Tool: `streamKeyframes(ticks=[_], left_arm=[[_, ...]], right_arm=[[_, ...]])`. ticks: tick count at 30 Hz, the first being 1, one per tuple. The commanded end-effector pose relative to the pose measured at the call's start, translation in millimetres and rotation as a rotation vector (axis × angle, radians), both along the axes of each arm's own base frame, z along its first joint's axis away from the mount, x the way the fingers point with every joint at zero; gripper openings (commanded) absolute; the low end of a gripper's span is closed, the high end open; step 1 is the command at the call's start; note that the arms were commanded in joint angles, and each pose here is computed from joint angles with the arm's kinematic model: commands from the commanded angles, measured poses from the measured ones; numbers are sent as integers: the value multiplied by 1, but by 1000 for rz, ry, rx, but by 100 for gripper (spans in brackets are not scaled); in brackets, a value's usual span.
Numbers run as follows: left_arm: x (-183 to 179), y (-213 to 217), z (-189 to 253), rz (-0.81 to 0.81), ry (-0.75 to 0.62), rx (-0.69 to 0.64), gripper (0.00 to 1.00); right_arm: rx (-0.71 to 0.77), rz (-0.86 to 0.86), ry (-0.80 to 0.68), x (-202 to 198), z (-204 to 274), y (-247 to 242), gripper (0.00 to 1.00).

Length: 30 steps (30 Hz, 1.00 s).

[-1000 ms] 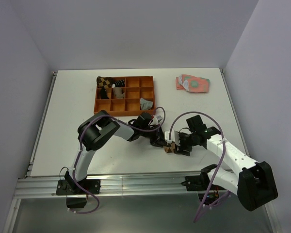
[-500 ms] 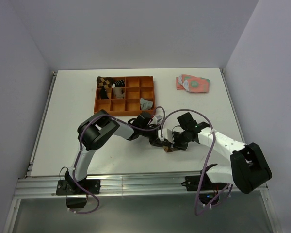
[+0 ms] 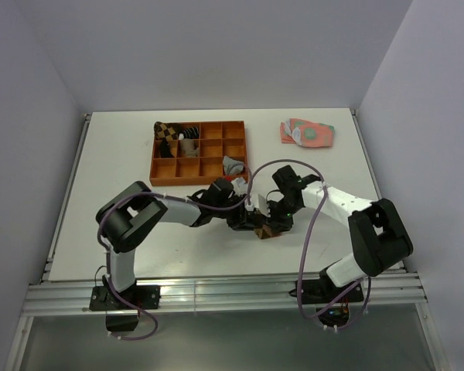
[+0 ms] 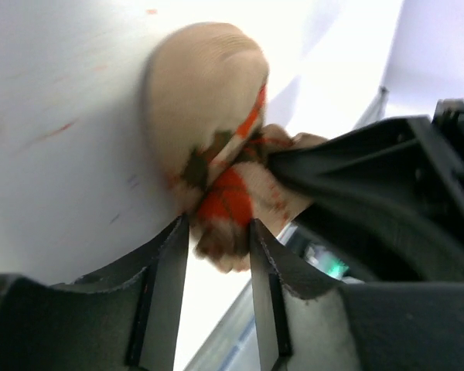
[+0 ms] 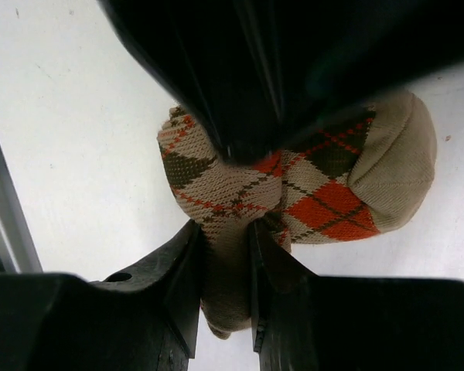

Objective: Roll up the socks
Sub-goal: Roll the sock at the center of the board.

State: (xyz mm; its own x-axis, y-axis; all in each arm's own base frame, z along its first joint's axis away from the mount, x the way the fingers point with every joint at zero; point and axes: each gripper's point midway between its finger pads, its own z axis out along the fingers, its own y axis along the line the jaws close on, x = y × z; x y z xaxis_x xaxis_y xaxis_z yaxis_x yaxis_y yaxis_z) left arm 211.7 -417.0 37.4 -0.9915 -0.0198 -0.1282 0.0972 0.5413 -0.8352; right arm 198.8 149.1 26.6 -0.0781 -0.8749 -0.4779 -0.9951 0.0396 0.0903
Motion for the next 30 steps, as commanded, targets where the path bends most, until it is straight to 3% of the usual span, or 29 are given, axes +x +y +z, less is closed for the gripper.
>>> streamKeyframes(ticks=[1,14,21,30], left_arm=[[19,26,-2,103,-178,95,42],[29,69,36,310,-500,44,42],[15,31,60,181,-766,147,42],[10,-4,50,19,-899,207,43]], right_arm=[[-61,0,79,-10,-2,-7,15],[-109,-8,385,-5,11,-2,16],[-121,-29,543,11,11,5,16],[-147,-56,638,18,2,6,17]])
